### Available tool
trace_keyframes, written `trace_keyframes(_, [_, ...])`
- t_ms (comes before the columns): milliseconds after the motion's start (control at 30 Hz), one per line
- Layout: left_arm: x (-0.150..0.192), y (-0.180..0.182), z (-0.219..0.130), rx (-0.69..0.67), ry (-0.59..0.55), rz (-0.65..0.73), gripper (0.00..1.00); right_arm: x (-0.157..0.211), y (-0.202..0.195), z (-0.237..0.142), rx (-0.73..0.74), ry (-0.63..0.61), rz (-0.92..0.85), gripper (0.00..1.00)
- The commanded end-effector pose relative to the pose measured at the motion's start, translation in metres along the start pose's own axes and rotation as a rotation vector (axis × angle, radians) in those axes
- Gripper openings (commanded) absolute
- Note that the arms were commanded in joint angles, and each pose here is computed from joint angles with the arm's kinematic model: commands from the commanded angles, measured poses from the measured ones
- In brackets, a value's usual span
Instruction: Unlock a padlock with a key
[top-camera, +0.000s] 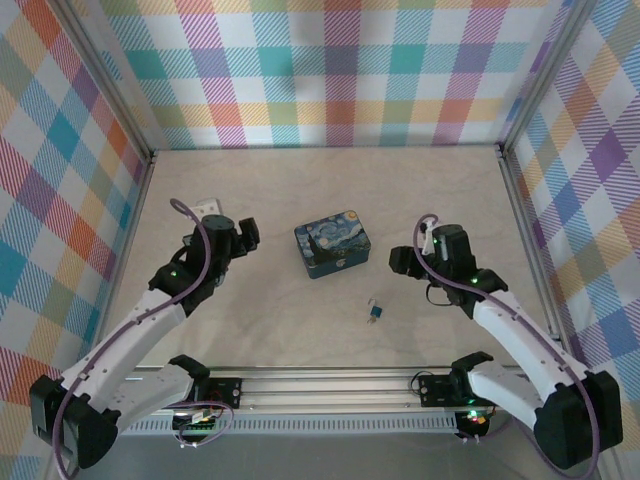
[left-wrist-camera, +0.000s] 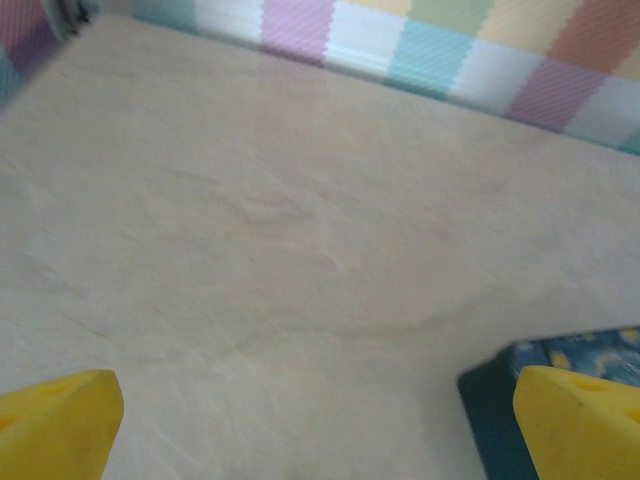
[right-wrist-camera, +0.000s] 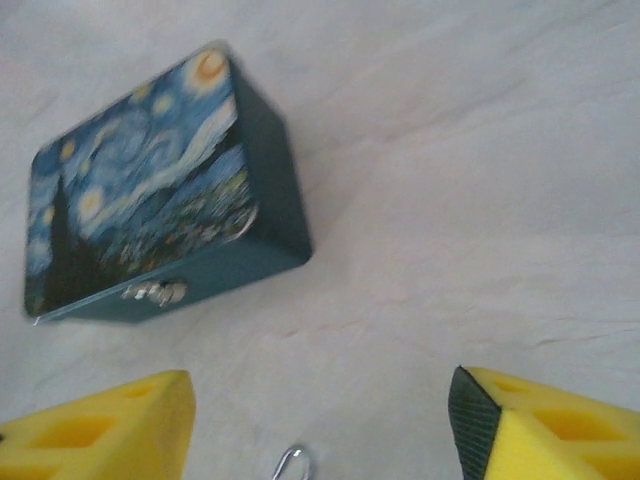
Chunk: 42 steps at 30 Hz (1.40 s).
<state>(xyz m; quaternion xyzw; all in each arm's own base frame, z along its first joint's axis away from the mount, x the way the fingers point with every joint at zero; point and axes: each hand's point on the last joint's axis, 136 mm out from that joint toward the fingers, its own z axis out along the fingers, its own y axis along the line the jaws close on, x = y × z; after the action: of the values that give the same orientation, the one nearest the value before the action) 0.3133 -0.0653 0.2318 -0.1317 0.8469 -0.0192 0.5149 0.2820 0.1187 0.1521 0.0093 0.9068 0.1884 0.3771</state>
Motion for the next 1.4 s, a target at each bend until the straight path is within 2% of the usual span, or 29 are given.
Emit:
trace_keyframes(0, [-0.014, 0.018, 0.007, -0.063, -0.122, 0.068, 1.0, -0.031, -0.03, -0.01, 0.162, -0.158, -0.117, 0.81])
trace_keyframes(100, [-0.016, 0.034, 0.019, -0.092, -0.177, 0.053, 1.0, -0.044, -0.052, -0.012, 0.24, -0.261, -0.136, 1.0])
trace_keyframes(200, [-0.008, 0.055, 0.036, -0.139, -0.202, 0.035, 1.0, -0.047, -0.078, -0.006, 0.302, -0.321, -0.144, 1.0])
trace_keyframes(300, [0.007, 0.072, 0.055, -0.186, -0.163, 0.042, 1.0, -0.045, -0.102, 0.004, 0.326, -0.332, -0.119, 1.0])
trace_keyframes(367, [0.016, 0.074, 0.067, -0.192, -0.13, 0.107, 1.0, -0.045, -0.113, 0.013, 0.326, -0.341, -0.123, 1.0])
trace_keyframes(467, [0.031, 0.071, 0.081, -0.172, -0.105, 0.192, 1.0, -0.047, -0.12, 0.025, 0.303, -0.362, -0.161, 1.0])
trace_keyframes(767, [0.052, 0.059, 0.114, -0.035, -0.141, 0.224, 1.0, -0.067, -0.115, 0.041, 0.21, -0.521, -0.216, 1.0])
trace_keyframes(967, [0.079, 0.057, 0.143, 0.041, -0.113, 0.211, 1.0, -0.052, -0.124, 0.067, 0.18, -0.494, -0.217, 1.0])
trace_keyframes(1033, [0.082, 0.058, 0.144, 0.058, -0.104, 0.206, 1.0, -0.054, -0.123, 0.07, 0.173, -0.492, -0.219, 1.0])
trace_keyframes(1167, [0.081, 0.059, 0.151, 0.05, -0.077, 0.191, 1.0, -0.057, -0.131, 0.085, 0.197, -0.384, -0.188, 1.0])
trace_keyframes(1367, [0.082, 0.063, 0.152, 0.069, -0.06, 0.168, 1.0, -0.058, -0.128, 0.084, 0.186, -0.395, -0.199, 1.0])
